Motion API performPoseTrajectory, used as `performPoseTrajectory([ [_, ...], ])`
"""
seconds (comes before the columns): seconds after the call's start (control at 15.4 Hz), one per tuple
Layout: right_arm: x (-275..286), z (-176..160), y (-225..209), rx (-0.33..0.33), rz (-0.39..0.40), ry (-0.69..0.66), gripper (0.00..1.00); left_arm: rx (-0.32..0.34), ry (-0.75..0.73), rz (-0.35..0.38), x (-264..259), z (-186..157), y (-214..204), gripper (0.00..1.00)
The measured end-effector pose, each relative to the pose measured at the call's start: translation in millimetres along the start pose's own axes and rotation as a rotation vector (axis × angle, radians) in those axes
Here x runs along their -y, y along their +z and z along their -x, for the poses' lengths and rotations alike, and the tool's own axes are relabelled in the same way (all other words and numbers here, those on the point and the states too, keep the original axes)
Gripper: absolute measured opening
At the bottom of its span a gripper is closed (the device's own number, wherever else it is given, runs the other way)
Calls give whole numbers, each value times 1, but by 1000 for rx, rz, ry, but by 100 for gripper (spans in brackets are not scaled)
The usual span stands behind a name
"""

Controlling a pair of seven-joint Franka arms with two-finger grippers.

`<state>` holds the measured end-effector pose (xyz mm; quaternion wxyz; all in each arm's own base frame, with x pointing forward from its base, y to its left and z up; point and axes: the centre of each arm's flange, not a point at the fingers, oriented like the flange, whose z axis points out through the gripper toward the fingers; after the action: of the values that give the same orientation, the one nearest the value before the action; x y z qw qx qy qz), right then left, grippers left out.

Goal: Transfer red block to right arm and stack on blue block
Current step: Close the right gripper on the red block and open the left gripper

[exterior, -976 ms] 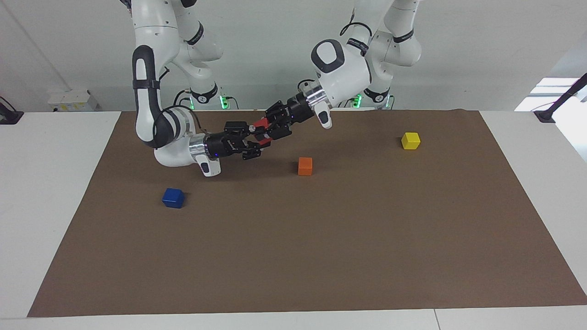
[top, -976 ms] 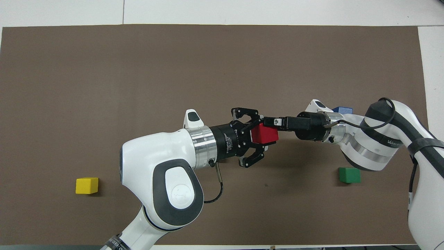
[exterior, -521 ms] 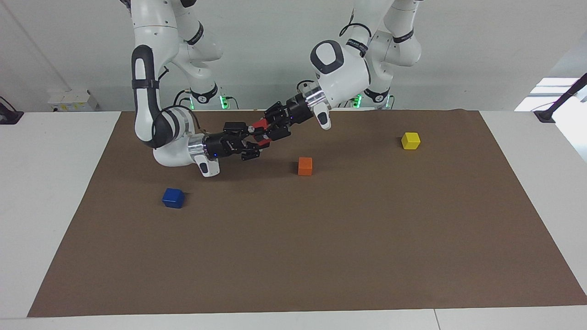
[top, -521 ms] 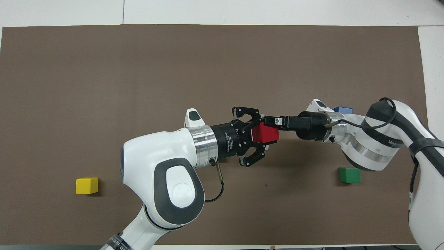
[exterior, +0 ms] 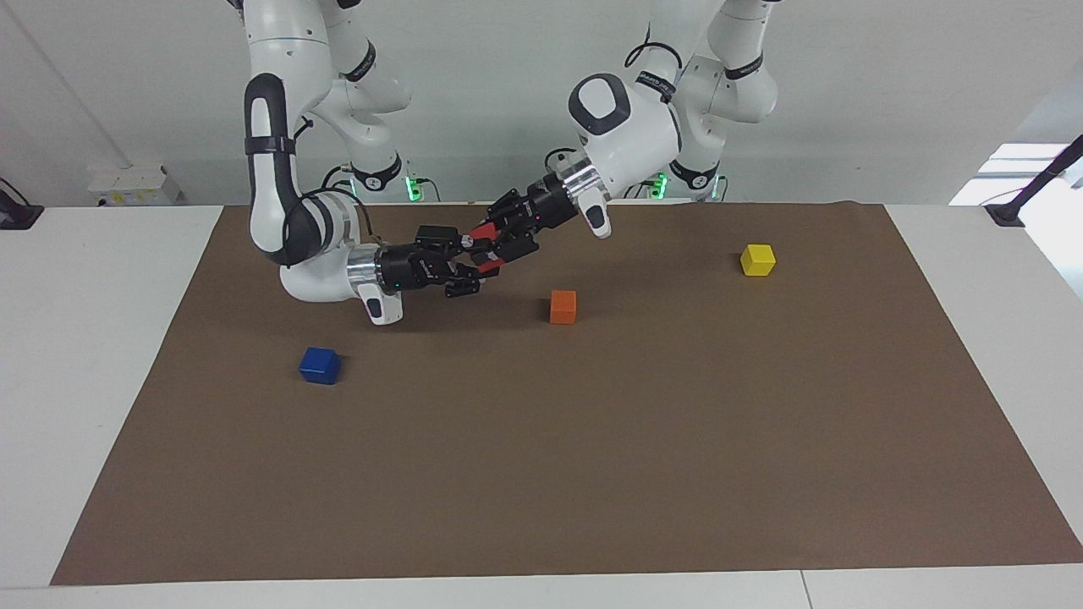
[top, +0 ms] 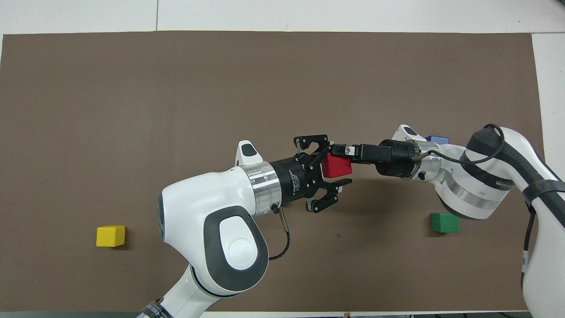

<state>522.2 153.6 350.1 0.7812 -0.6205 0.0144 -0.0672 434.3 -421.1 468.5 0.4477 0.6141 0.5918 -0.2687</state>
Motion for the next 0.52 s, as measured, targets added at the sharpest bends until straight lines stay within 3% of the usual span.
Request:
performPoseTrajectory([
  [0.13,2,0,0,-1,3,3,58,-3,3,-4,4,1,4,96],
  [0.2,2,1,2,1,3,5,58,-4,3,-5,5,0,5,100],
  [0.52,0,1,5,-4,23,5,58,-11,-2,2,2,-4,5,100],
])
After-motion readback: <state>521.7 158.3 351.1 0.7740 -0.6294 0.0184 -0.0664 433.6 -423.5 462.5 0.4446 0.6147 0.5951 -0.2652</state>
